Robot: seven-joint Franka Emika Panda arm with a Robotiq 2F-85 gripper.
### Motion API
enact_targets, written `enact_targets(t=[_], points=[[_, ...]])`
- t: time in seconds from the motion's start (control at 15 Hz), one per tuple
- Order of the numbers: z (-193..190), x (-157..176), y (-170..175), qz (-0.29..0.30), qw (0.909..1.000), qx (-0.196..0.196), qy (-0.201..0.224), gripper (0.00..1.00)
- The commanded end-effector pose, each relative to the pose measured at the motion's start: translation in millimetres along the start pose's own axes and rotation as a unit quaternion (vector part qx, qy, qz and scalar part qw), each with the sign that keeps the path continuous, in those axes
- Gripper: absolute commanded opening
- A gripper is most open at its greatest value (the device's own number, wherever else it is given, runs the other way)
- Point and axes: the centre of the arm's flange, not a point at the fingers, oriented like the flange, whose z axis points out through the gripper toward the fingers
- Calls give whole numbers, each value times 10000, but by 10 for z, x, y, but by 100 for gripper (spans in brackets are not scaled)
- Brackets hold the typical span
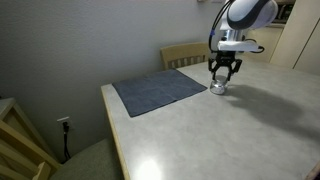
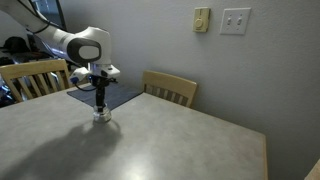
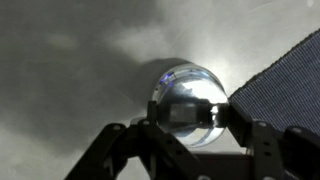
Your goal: Put the lid on the bottle
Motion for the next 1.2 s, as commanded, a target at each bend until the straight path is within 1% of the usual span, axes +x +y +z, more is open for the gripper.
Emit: enact_targets(t=[0.0, 0.2, 0.47, 0.73, 0.8, 0.87, 0.93, 1.07, 1.13], points=[[56, 85, 86, 73, 9999, 48, -139, 44], [84, 142, 149, 140, 9997, 84, -206, 44], [162, 210, 173, 232, 9993, -24, -294, 44], [144, 227, 158, 261, 9990, -69, -342, 44], [128, 213, 156, 290, 9990, -74, -319, 54], [109, 192, 156, 301, 9992, -54, -272, 92], [86, 161, 161, 313, 9992, -64, -241, 93], [36, 61, 144, 361, 9992, -91, -161, 100], [8, 0, 123, 389, 9991, -101, -120, 100]])
